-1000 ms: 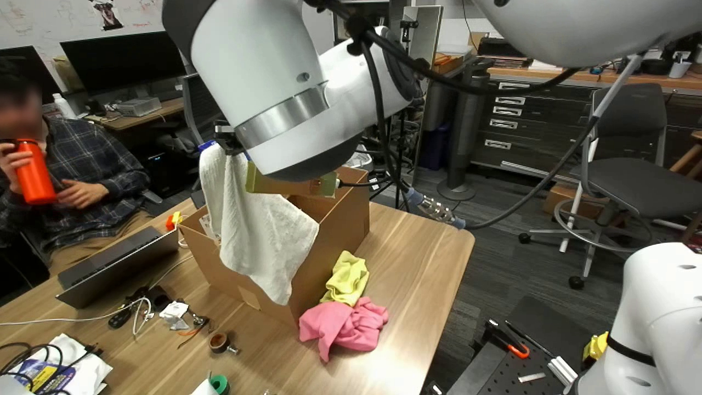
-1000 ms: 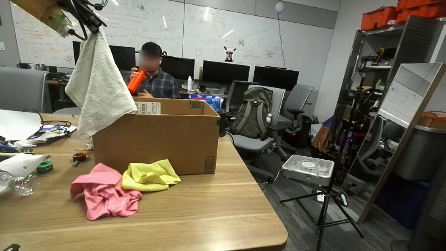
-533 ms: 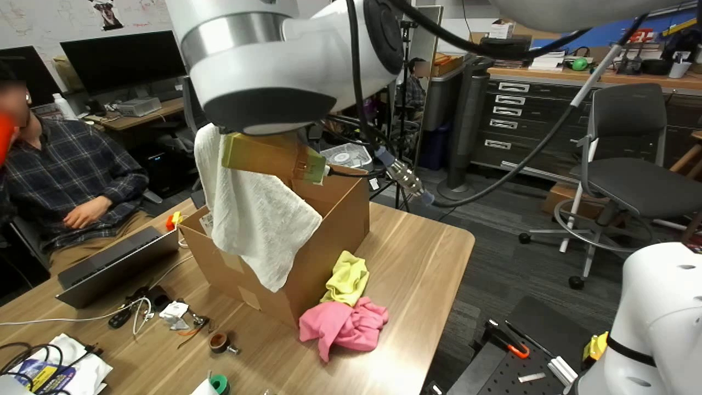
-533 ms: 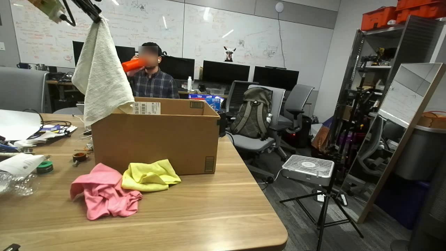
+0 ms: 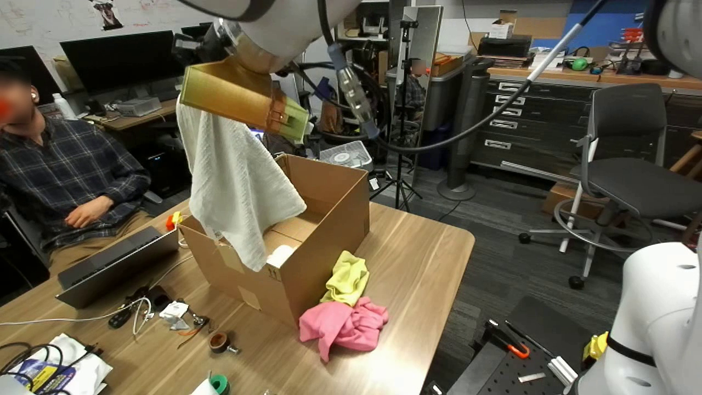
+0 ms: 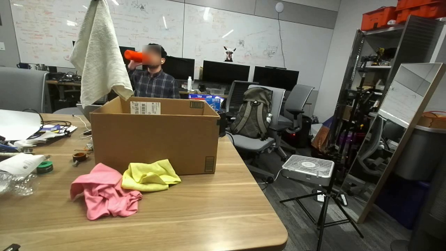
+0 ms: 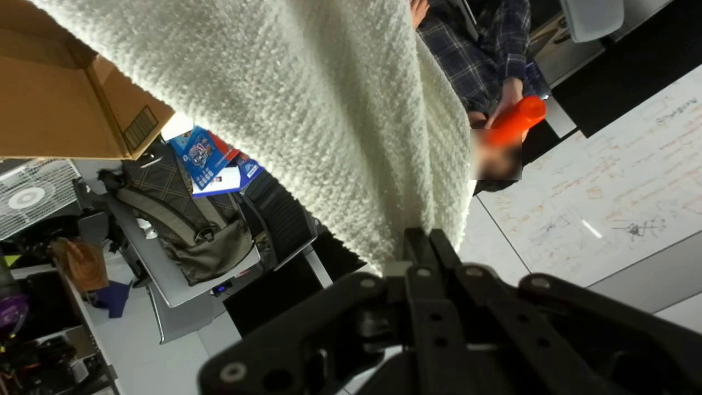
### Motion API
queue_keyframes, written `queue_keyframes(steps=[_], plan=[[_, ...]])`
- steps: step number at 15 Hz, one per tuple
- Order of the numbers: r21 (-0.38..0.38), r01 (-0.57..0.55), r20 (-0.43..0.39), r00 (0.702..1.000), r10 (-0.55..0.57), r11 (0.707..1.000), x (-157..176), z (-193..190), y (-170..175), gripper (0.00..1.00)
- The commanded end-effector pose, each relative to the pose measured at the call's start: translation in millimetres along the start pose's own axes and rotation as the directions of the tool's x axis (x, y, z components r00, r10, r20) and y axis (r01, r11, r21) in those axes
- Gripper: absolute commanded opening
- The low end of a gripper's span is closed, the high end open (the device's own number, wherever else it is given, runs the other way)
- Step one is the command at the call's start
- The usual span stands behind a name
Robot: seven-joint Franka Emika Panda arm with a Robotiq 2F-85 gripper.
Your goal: Pick up the clothes from the table and put them in the box
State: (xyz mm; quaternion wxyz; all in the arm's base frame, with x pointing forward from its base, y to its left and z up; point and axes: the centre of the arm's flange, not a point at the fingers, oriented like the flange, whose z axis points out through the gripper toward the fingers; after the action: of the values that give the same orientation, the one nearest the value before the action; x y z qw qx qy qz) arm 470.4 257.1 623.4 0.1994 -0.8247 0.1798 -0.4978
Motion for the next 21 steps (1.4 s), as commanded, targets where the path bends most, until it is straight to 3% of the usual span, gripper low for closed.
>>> queue_keyframes(steps=[1, 11, 21], plan=[[-0.027, -0.012, -0.027, 1.000, 0.012, 1.000, 61, 4, -47, 0.02], [-0.158, -0.002, -0.073, 0.997, -0.010, 0.987, 85, 31, -43, 0.01], [-0.292, -0.046, -0.104, 0.994, 0.016, 0.955, 107, 69, -17, 0.04]])
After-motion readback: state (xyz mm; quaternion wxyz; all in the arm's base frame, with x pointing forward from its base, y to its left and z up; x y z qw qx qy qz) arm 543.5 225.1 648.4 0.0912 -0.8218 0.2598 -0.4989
